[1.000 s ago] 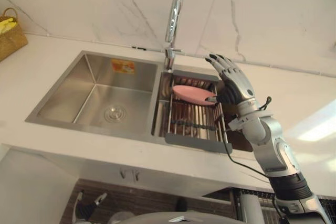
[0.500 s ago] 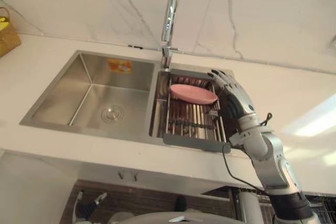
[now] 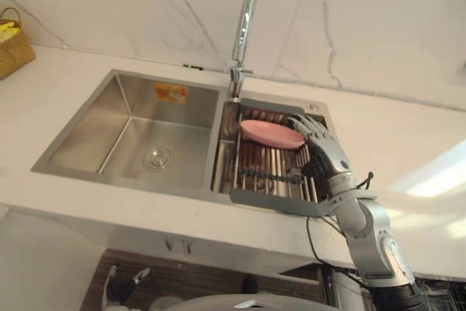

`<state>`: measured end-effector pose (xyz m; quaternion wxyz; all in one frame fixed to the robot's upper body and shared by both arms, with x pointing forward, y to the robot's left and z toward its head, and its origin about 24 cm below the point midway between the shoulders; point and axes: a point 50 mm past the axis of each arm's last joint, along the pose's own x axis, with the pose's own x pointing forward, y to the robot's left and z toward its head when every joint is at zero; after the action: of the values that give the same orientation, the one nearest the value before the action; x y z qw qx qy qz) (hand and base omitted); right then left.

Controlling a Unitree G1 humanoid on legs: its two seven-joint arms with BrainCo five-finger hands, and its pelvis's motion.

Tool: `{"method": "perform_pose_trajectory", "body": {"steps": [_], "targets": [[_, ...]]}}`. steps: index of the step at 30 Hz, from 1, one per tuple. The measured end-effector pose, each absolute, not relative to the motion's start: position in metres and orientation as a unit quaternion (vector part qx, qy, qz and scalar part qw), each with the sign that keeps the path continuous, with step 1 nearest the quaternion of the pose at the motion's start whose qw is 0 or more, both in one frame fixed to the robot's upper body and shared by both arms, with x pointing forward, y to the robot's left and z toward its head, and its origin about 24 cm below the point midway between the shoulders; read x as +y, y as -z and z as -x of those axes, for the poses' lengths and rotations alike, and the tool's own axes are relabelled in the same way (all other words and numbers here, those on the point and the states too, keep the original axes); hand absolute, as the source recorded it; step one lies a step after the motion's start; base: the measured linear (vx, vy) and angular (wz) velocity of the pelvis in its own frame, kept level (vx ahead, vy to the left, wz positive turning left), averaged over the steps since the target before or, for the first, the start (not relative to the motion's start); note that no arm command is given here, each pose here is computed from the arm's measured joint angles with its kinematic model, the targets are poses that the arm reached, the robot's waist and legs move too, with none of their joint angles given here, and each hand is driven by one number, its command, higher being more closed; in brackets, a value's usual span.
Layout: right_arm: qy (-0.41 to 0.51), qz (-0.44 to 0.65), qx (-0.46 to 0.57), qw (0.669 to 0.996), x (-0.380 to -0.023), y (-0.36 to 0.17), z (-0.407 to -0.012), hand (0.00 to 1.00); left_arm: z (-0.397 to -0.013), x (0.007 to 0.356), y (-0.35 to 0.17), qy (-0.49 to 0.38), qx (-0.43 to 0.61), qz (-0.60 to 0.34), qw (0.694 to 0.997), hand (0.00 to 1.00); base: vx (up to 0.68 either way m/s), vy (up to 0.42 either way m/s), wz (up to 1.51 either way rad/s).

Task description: Walk over to the sink, pick up the cup, carry it to the dishwasher, place the cup inside the dishwasher, then close the dishwasher door

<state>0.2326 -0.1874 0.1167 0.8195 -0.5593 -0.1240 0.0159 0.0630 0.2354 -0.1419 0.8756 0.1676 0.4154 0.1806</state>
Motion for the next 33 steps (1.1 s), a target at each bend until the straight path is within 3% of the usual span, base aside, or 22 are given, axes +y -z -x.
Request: {"method": "perform_pose_trajectory", "body": {"steps": [9, 24, 33], "targets": [[-0.029, 0.567, -0.072, 0.820, -0.180, -0.089, -0.246, 0.00, -0.060, 0.239, 0.141, -0.182, 0.417, -0.172, 0.873, 0.00, -0.04, -0.024, 0.07], [0.033, 0.591, -0.034, 0.805, -0.192, -0.078, -0.274, 0.00, -0.065, 0.238, 0.141, -0.182, 0.411, -0.172, 0.877, 0.00, 0.00, -0.004, 0.03], [0.012, 0.607, -0.013, 0.794, -0.186, -0.069, -0.296, 0.00, -0.070, 0.239, 0.139, -0.193, 0.402, -0.177, 0.877, 0.00, -0.01, -0.009, 0.06]]}}
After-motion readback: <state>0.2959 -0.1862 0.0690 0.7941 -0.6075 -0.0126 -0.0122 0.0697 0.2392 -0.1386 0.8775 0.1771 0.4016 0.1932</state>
